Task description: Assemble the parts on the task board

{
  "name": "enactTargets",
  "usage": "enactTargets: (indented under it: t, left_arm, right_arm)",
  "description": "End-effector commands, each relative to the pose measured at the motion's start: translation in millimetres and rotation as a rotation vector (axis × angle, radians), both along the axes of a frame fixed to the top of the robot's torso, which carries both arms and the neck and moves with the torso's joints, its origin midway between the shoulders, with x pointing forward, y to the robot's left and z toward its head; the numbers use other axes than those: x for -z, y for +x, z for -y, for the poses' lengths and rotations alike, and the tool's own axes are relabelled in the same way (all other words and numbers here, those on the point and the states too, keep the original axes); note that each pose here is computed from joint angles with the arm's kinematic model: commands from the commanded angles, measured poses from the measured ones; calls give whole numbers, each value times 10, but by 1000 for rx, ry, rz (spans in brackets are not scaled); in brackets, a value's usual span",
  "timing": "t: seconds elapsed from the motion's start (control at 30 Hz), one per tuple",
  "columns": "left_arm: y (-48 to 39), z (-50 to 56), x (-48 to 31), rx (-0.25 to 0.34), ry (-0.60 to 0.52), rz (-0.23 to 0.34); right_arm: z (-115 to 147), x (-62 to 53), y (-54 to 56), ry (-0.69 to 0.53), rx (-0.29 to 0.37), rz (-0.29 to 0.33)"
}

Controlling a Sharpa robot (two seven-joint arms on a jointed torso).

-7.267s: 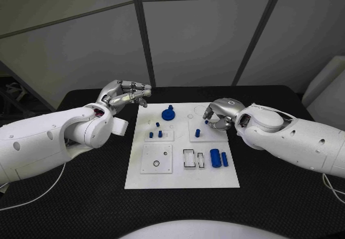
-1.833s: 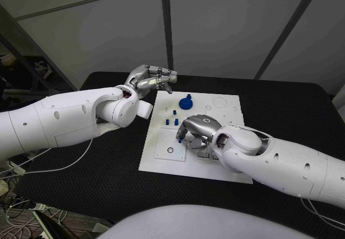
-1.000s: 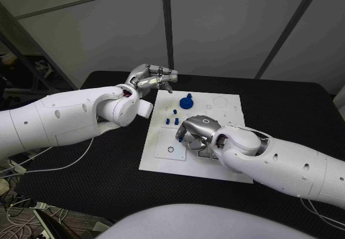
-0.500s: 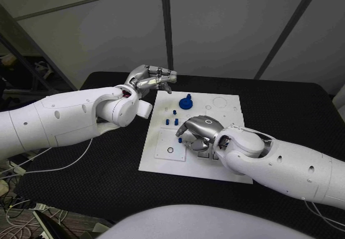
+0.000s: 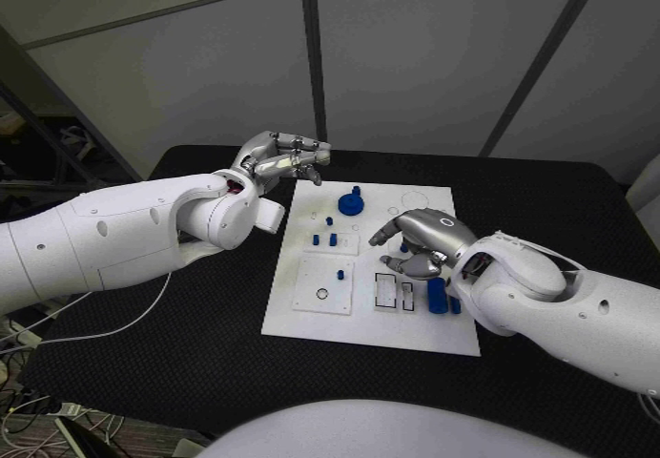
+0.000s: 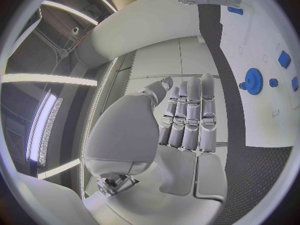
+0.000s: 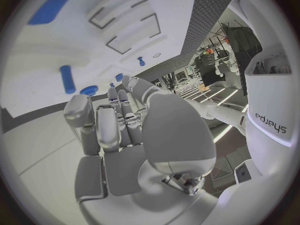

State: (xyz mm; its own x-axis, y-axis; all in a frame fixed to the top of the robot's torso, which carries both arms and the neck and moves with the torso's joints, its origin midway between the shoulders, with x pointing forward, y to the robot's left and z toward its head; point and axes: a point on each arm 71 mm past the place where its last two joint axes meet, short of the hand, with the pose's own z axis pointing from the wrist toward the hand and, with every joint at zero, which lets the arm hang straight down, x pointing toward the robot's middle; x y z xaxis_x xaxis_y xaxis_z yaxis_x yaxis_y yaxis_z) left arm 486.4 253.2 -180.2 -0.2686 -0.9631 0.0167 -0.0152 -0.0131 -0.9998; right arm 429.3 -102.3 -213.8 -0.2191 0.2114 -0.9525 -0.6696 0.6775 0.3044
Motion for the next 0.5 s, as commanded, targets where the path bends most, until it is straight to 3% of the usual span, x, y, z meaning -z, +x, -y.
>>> enactTargets:
  t: [0.03,0.23,0.5]
  left_arm:
    - [-1,7,-15,17,-10,7]
    - [-2,-4,-16,19,-11,9]
    - [0,5,-14,23,-13,9]
  right_arm:
    - [162,-36,83,-52,24,-10]
    - [372,-56,200,-99,70,12]
    - [399,-43,259,-121,82,18]
